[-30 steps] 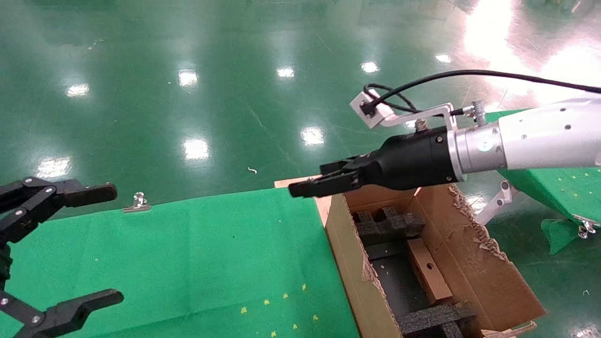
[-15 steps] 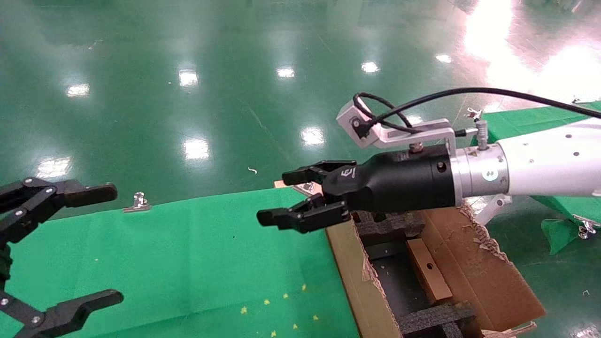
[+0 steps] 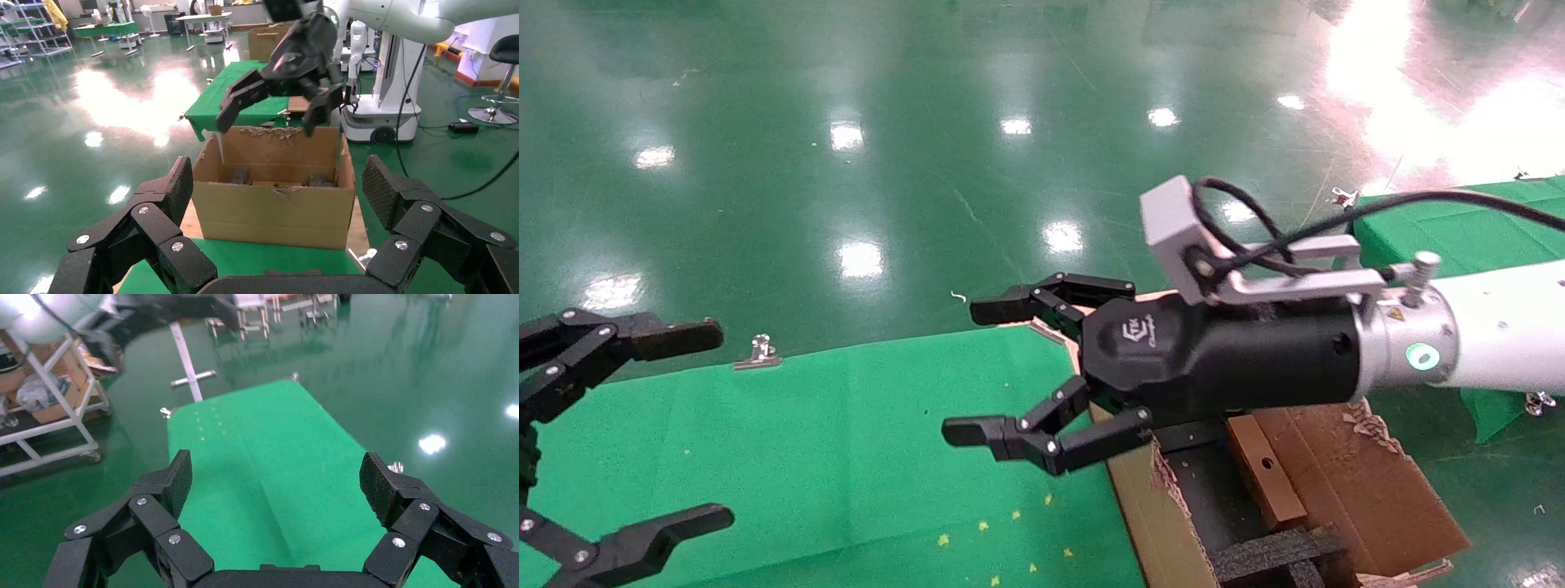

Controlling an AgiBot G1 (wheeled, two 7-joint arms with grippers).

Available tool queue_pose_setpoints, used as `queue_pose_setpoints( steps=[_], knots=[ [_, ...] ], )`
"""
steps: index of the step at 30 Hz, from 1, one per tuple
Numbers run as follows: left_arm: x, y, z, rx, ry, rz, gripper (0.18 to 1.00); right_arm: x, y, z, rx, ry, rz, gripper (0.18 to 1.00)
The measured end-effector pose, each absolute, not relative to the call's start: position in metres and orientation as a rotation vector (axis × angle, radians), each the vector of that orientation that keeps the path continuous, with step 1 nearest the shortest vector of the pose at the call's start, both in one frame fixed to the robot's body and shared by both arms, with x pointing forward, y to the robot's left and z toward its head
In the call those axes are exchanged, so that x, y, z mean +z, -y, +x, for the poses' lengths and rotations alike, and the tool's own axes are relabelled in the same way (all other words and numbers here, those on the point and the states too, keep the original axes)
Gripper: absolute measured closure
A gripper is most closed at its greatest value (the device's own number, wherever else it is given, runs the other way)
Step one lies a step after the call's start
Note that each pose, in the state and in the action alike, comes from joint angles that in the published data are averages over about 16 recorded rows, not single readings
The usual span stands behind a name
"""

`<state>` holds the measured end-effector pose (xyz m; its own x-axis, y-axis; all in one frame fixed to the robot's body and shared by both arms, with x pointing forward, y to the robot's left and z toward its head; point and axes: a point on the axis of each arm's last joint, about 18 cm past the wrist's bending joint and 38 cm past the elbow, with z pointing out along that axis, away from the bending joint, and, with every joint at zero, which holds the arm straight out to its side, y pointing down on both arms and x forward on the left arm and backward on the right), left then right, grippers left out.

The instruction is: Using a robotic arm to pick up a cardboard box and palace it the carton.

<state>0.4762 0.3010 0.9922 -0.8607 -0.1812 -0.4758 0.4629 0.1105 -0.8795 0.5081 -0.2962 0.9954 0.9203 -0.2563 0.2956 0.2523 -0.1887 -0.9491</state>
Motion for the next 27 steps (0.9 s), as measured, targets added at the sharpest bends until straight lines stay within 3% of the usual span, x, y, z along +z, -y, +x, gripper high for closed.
queue_pose_setpoints(
  steps=[13, 27],
  knots=[
    [0.992, -0.301, 0.476, -1.801, -1.922, 0.273, 0.184, 0.992, 0.302, 0.475, -0.547, 0.224, -1.596, 0.178],
    [0.992, -0.301, 0.476, -1.801, -1.922, 0.273, 0.184, 0.992, 0.303, 0.473, -0.553, 0.241, -1.587, 0.178]
  ],
)
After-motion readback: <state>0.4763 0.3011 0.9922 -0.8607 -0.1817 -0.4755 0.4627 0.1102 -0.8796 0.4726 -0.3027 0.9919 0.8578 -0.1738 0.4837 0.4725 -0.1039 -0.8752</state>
